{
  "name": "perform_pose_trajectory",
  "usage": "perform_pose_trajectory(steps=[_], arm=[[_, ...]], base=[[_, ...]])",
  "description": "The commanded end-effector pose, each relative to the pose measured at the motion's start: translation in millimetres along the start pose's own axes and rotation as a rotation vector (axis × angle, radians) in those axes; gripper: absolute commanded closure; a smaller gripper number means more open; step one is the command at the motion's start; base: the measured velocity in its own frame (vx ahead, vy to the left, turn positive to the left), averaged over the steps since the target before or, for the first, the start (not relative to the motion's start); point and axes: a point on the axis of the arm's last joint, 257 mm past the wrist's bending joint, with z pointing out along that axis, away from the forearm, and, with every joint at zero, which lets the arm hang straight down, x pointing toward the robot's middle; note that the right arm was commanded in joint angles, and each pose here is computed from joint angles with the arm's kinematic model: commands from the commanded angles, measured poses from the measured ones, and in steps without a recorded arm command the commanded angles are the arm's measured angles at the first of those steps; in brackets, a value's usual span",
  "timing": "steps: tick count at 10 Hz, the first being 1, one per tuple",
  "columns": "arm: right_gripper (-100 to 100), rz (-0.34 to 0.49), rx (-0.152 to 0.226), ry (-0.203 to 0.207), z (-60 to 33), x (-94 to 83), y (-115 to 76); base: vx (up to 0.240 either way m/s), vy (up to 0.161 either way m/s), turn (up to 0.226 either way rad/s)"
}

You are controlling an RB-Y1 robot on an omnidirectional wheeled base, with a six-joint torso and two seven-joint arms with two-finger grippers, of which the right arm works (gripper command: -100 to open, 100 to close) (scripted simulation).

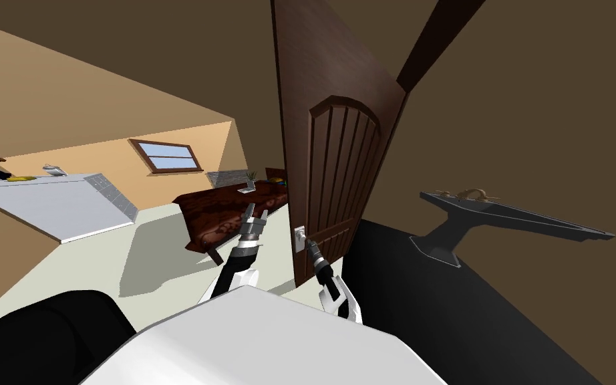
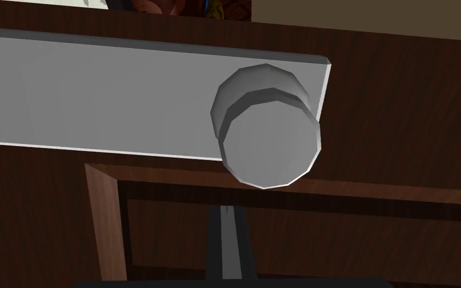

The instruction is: Push the door open

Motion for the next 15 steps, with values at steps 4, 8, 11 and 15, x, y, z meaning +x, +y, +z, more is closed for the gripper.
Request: perform_pose_trajectory(steps=[4, 8, 11, 15], arm=[[-100, 0.033, -0.016, 0.028, -1.4, 19.7, 9.0], [-100, 0.026, -0.012, 0.025, -2.2, 14.7, 7.2], [-100, 0.021, -0.013, 0.016, 0.1, 9.5, 6.3], [-100, 0.032, -0.024, 0.01, 5.7, 11.1, 11.4]], base=[[-0.198, -0.133, -0.011], [-0.037, -0.005, 0.014], [0.194, 0.146, 0.027], [0.163, 0.14, 0.02]])
